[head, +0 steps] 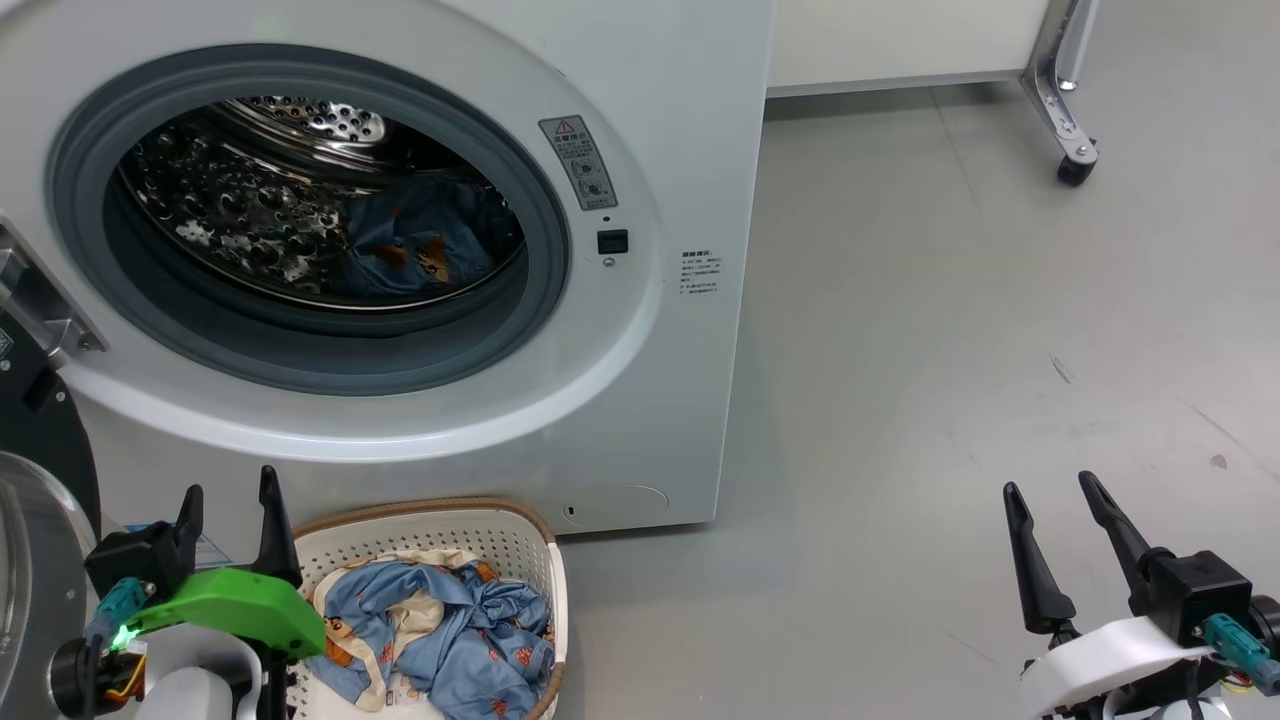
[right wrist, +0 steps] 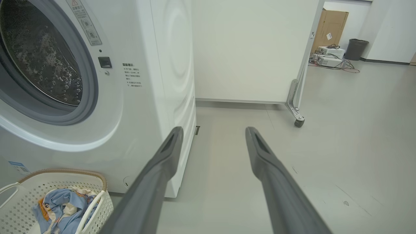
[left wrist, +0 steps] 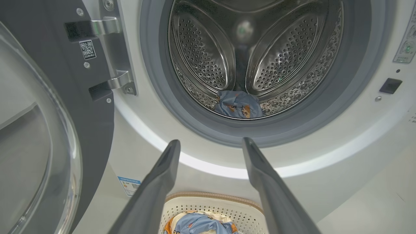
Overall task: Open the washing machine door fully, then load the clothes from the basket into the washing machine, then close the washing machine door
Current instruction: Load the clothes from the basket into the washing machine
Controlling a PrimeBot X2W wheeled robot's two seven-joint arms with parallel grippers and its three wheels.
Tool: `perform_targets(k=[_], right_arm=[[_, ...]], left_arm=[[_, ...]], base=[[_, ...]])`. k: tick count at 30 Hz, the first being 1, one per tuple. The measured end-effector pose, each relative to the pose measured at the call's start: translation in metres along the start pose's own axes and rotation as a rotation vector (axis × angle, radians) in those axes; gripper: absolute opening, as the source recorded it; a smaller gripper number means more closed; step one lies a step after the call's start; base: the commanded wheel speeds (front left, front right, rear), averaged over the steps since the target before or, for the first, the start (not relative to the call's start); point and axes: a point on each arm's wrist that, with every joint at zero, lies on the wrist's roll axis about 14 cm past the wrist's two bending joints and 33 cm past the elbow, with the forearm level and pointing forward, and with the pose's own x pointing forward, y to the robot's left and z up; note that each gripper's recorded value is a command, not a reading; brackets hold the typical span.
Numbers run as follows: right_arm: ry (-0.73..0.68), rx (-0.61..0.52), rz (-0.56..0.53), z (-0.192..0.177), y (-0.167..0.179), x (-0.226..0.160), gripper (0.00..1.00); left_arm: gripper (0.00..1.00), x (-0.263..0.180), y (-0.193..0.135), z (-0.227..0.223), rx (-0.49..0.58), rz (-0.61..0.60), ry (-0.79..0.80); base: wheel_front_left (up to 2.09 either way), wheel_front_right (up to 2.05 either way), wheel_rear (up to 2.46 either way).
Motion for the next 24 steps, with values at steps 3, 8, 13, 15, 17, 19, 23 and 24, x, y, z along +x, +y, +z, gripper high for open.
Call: perform_targets(k=[3, 8, 13, 15, 17, 19, 23, 24], right_arm=[[-0.005, -0.009, 0.006, 0.002, 0.0, -0.002, 1.0], [-0.027, -0.017, 0.029, 0.009, 0.005, 0.001, 1.0], [-0.037, -0.018, 0.044, 0.012, 0.01, 0.002, 1.0], [-0.041, -0.019, 0.047, 0.014, 0.011, 0.003, 1.0], [-0.043, -0.019, 0.05, 0.014, 0.012, 0.003, 1.0], [-0.045, -0.019, 0.053, 0.015, 0.013, 0.004, 1.0], [-0.052, -0.021, 0.053, 0.017, 0.012, 0.005, 1.0], [-0.053, -0.023, 0.056, 0.018, 0.013, 0.006, 1.0]], left_arm=[[1.0, -0.008, 0.003, 0.009, -0.001, 0.004, -0.036], [1.0, -0.024, 0.018, 0.021, -0.007, 0.044, -0.085], [1.0, -0.037, 0.031, 0.024, -0.007, 0.079, -0.105], [1.0, -0.041, 0.032, 0.024, -0.005, 0.083, -0.108], [1.0, -0.045, 0.034, 0.022, -0.004, 0.088, -0.106], [1.0, -0.049, 0.035, 0.023, -0.003, 0.09, -0.11], [1.0, -0.055, 0.034, 0.022, -0.012, 0.088, -0.112], [1.0, -0.056, 0.034, 0.022, -0.015, 0.087, -0.115]], base=[[0.0, 0.0, 0.0], [0.0, 0.0, 0.0], [0.0, 0.0, 0.0], [0.0, 0.0, 0.0], [0.0, 0.0, 0.0], [0.0, 0.0, 0.0], [0.0, 0.0, 0.0], [0.0, 0.0, 0.0]])
